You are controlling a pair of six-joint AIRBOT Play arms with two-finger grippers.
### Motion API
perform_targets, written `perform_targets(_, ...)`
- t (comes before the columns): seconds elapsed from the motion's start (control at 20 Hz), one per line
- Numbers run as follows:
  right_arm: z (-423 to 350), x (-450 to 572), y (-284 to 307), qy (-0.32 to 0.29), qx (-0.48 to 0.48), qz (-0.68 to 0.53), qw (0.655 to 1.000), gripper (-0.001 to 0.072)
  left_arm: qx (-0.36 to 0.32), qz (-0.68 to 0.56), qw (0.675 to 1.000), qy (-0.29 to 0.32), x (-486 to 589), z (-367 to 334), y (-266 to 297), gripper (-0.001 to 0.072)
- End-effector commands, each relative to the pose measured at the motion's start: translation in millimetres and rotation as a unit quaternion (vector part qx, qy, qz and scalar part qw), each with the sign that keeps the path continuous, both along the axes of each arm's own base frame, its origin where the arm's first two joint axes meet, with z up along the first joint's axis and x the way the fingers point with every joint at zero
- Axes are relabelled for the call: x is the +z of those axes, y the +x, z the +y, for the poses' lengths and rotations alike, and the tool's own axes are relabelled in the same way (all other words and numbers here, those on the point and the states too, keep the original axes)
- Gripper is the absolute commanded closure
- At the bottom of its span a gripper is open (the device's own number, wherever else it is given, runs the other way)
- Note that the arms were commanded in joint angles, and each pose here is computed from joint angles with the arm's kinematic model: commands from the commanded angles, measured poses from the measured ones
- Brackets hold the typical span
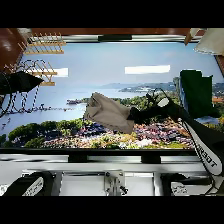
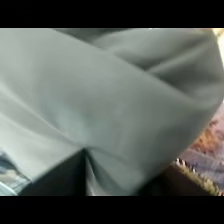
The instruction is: Fold the shirts.
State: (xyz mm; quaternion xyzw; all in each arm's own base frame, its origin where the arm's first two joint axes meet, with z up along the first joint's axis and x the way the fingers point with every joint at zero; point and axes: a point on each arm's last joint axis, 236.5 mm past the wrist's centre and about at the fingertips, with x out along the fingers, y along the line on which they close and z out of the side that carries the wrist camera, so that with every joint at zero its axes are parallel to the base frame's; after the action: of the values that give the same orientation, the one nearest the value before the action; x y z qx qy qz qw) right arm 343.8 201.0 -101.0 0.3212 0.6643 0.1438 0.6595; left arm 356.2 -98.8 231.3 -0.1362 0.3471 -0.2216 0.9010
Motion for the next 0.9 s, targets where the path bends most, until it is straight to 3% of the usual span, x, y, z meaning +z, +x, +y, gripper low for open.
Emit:
perform_targets(0.0, 24, 23, 20, 0.066, -0.006, -0.044, 0.997, 0.0615, 0.0, 0.0, 1.0, -0.001, 0, 0, 0, 0.0677)
perform_targets(0.2, 12, 151, 54, 0.109, 0.047, -0.192, 0.974, 0.0631, 0.0, 0.0, 1.0, 0.0, 0, 0, 0, 0.0676)
perform_targets(0.3, -14, 224, 63, 0.1, 0.016, -0.235, 0.967, 0.0631, 0.0, 0.0, 1.0, 0.0, 0, 0, 0, 0.0676)
perform_targets(0.6, -113, 329, 53, -0.058, -0.029, -0.323, 0.944, 0.0632, 0.0, 0.005, 1.0, -0.001, -4, 0, 3, 0.0676)
perform_targets(0.85, -159, 355, 88, -0.097, -0.101, -0.381, 0.914, 0.0632, 0.0, 0.006, 1.0, -0.001, -4, 0, 3, 0.0676)
